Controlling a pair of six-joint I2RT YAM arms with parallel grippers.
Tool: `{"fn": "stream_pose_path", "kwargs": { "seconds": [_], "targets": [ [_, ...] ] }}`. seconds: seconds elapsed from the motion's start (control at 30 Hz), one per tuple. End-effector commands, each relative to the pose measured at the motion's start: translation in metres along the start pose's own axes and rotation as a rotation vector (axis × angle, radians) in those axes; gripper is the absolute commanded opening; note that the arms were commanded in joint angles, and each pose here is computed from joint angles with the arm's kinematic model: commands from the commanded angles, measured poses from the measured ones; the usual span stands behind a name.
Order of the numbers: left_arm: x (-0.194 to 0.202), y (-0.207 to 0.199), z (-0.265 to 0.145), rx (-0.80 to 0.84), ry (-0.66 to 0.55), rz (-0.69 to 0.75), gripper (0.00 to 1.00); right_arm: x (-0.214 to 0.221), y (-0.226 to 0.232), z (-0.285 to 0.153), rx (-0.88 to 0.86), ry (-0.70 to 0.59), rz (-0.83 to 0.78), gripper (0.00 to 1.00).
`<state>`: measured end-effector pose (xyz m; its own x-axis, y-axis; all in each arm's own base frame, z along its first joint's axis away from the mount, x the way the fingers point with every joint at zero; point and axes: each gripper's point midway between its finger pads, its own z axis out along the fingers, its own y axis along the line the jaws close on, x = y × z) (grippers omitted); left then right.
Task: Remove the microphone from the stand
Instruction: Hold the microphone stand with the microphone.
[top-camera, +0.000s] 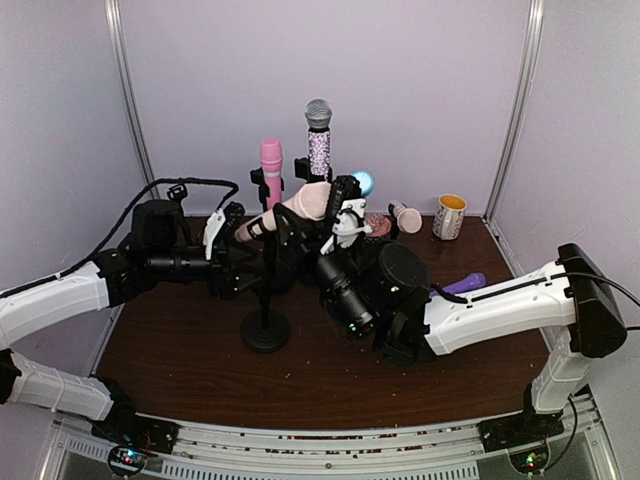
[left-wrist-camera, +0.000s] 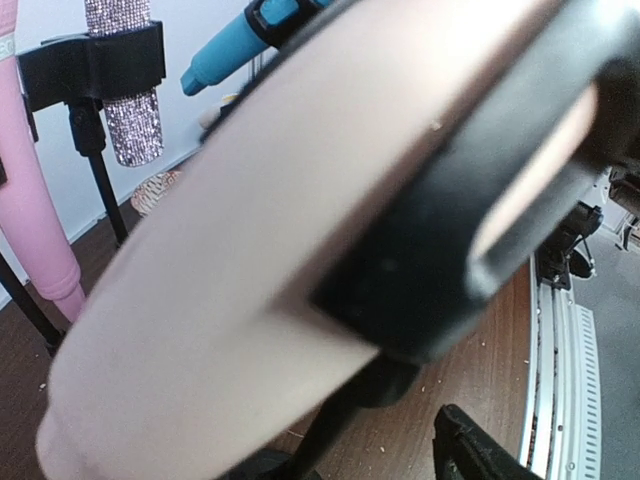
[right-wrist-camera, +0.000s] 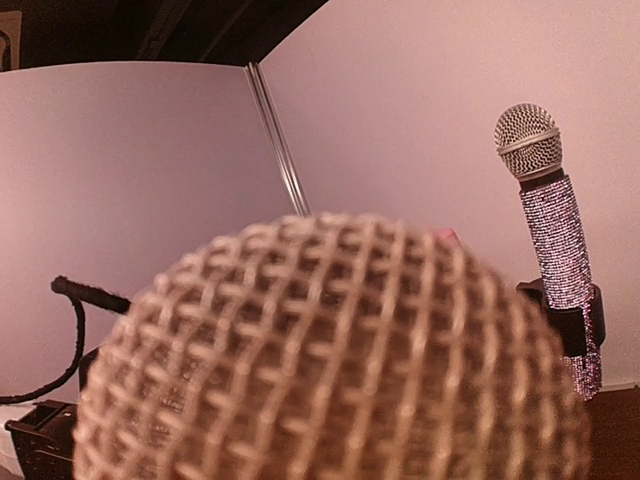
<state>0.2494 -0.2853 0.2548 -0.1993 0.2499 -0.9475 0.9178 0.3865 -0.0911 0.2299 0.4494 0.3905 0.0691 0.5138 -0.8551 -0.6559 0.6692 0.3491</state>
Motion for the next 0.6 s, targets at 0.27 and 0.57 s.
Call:
{"fn": "stream_pose_path", "kwargs": {
  "seconds": [0.27,0.57],
  "targets": [
    [-0.008,0.011,0.017,-0.007,-0.060,0.151,0.49,0.026,0.020,-0.003,-0.058,0.136,0.018,0.01],
    [-0.003,0.008,0.025,0.004,-0.068,0.184,0.06,0.034,0.014,-0.007,-0.023,0.180,-0.010,0.05]
  ]
}}
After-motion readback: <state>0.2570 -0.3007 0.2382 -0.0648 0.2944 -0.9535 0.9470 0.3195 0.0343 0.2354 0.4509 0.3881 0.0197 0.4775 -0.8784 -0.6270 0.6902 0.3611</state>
